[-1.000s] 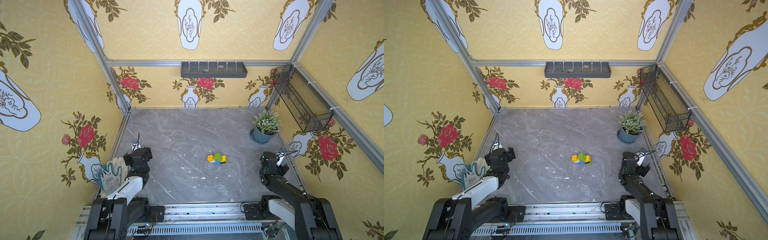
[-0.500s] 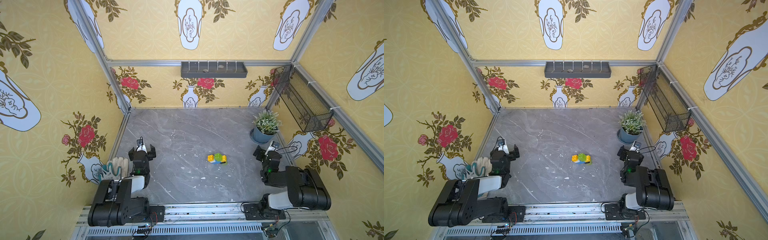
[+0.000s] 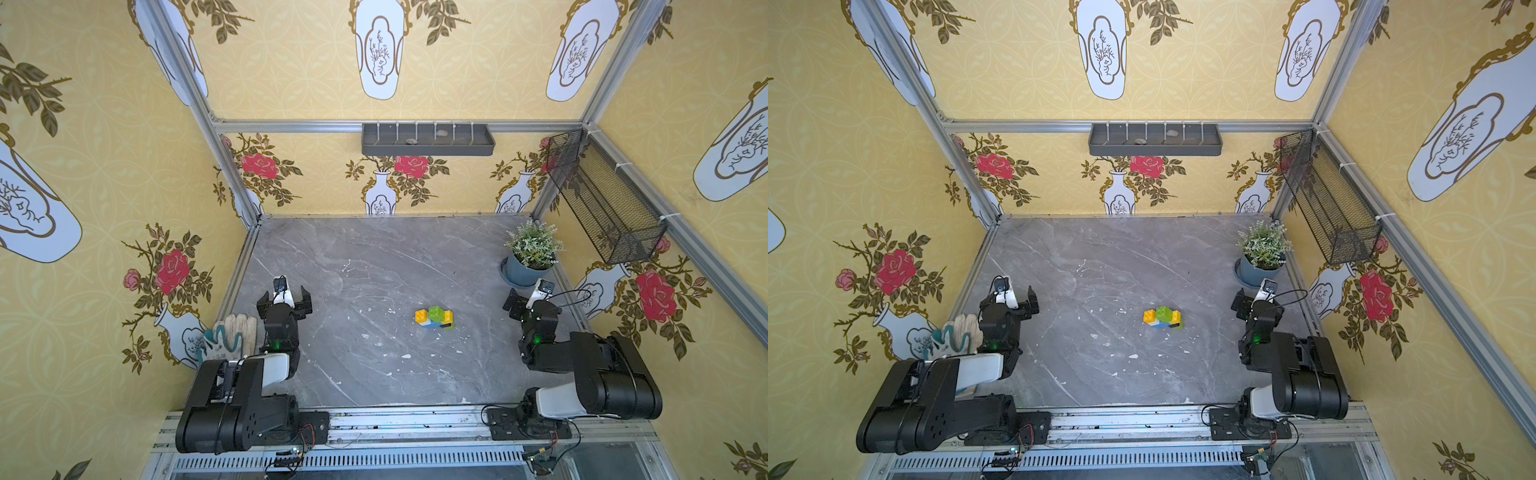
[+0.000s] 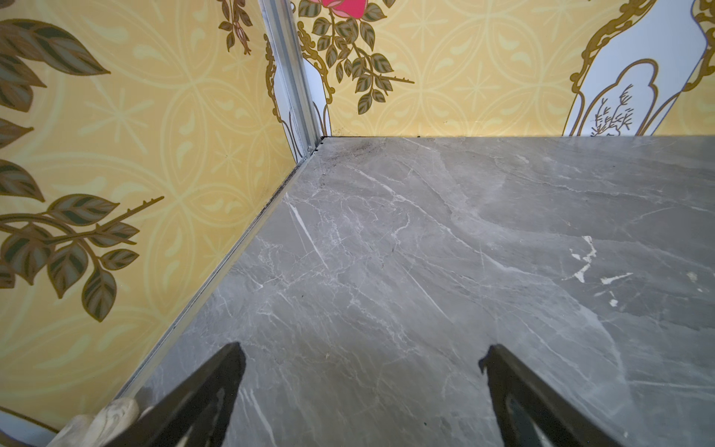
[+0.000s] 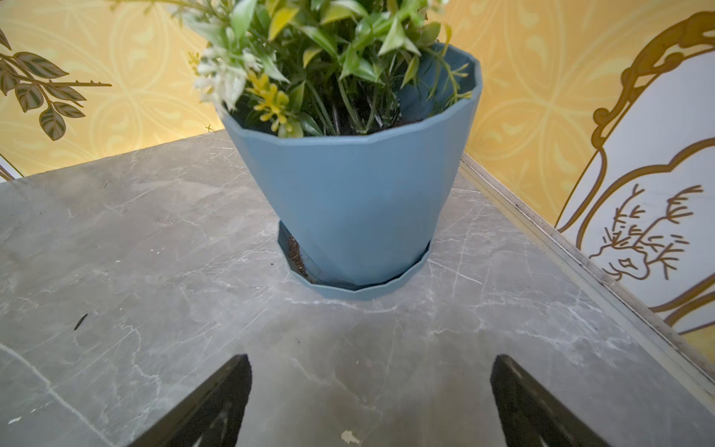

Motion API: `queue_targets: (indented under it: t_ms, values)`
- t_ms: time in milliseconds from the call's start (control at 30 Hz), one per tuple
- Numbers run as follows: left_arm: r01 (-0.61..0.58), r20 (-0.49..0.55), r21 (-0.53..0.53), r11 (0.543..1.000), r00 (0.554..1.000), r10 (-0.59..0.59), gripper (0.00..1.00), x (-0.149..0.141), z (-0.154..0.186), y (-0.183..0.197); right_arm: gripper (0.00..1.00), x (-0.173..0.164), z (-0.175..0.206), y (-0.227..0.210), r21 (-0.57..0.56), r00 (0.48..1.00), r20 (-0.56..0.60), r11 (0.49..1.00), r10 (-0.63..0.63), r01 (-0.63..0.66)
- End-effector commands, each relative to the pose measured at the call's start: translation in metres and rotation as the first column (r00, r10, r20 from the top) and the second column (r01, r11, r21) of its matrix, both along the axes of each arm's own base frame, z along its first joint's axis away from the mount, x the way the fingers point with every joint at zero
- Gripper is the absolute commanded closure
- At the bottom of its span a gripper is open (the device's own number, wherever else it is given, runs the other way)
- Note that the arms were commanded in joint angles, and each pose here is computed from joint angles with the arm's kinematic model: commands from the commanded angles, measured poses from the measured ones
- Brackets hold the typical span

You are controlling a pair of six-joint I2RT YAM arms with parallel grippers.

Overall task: Assemble the number 4 with lego
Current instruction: Reset both arms

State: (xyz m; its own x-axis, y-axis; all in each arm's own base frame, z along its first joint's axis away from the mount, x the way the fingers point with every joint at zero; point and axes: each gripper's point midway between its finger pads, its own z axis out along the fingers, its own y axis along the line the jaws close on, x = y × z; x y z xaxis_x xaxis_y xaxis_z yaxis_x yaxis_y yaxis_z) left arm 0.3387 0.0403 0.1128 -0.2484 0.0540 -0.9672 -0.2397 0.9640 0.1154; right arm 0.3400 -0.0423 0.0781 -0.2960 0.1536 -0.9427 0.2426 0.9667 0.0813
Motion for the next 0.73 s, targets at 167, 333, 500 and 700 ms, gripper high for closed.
queue_targets:
  t_ms: [167, 333, 500, 700]
  values:
    - [0.007, 0.021, 0.006, 1.000, 1.000, -0.007, 0.00, 0.0015, 0.0051, -0.0007, 0.02, 0.0035, 0.0100, -0.0014, -0.007, 0.999, 0.042, 1.000, -0.008, 0.008]
    - [0.007, 0.021, 0.006, 1.000, 1.000, -0.007, 0.00, 0.0015, 0.0052, -0.0007, 0.02, 0.0035, 0.0102, -0.0016, -0.006, 0.999, 0.042, 1.000, -0.008, 0.009]
    - [0.007, 0.021, 0.006, 1.000, 1.000, -0.007, 0.00, 0.0015, 0.0052, -0.0007, 0.02, 0.0070, 0.0076, -0.0010, 0.001, 1.000, 0.026, 1.000, -0.006, 0.006]
    - [0.006, 0.022, 0.006, 1.000, 1.000, -0.006, 0.00, 0.0015, 0.0054, -0.0007, 0.03, 0.0041, 0.0101, -0.0008, 0.001, 0.999, 0.043, 1.000, -0.005, 0.005]
